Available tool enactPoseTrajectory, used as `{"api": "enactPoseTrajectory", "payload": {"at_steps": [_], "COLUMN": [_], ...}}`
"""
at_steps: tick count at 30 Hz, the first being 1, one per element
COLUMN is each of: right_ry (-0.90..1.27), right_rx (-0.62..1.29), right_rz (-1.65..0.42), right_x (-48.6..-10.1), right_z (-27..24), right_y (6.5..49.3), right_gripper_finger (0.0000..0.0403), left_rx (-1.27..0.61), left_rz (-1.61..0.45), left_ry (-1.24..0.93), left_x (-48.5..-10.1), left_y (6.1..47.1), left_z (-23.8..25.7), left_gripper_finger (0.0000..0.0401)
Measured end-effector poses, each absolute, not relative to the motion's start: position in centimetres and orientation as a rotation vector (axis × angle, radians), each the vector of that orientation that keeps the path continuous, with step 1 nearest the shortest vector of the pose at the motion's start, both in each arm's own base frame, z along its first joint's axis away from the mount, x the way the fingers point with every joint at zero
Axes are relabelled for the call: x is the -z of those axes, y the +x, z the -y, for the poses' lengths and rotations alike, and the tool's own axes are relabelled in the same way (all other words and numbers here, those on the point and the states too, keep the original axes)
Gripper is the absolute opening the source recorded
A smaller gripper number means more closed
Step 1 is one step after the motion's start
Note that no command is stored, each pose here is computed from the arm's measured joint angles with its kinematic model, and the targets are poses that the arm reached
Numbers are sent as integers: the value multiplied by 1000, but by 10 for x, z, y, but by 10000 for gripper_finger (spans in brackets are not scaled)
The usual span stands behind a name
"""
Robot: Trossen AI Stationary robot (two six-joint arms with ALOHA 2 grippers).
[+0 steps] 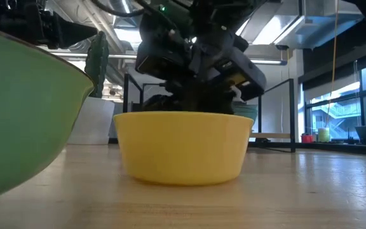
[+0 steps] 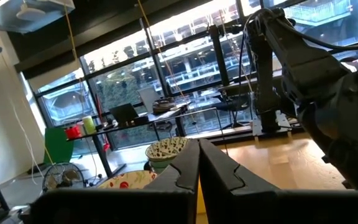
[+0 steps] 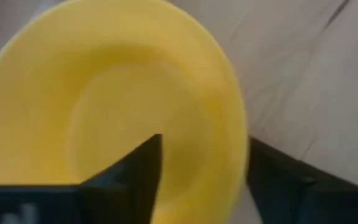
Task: Pick & Place Mini bowls
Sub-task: Stack the yellow bowl on top of the yellow bowls on the shelf
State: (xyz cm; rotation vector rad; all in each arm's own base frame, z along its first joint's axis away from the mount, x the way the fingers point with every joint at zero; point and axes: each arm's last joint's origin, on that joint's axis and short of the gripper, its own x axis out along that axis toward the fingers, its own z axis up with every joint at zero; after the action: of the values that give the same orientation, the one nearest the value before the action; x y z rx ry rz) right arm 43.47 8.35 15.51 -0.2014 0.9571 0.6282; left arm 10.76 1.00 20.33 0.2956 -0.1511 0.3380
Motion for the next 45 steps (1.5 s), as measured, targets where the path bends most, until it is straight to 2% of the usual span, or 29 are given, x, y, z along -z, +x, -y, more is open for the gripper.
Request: {"api": "enactPoseTrajectory", "payload": {"at_steps": [7,8,13,16,19,22,27,31,35,39,45], "right_ry": [-174,-166,-125,-95,-90,-136,-207,-164,-94,8,6], "right_rx": [-586,-579,-582,-642,-614,-499,-193,-149,-76,-94,-33], "right_rz": [-984,-984,-991,-931,-881,-851,-799,-801,-857,-894,-906], "right_x": [-154,-154,-168,-197,-233,-273,-352,-384,-382,-350,-310], "right_z": [-75,-73,-64,-56,-43,-23,32,81,126,155,175], "right_y": [435,435,434,430,421,411,397,378,360,353,353], "right_gripper_finger": [28,17,15,7,7,5,3,3,2,3,3], "left_rx": [-338,-338,-336,-334,-333,-333,-333,-333,-333,-333,-333], "left_rz": [151,151,141,130,123,121,123,122,121,120,120], "left_ry": [295,295,294,295,297,297,297,297,298,299,300], "left_x": [-203,-203,-202,-201,-201,-200,-201,-200,-200,-200,-200], "left_y": [108,108,108,108,108,108,108,108,108,108,108], "left_z": [-10,-10,-10,-10,-10,-10,-10,-10,-10,-10,-10], "left_gripper_finger": [2,3,7,7,4,2,5,8,5,3,8]}}
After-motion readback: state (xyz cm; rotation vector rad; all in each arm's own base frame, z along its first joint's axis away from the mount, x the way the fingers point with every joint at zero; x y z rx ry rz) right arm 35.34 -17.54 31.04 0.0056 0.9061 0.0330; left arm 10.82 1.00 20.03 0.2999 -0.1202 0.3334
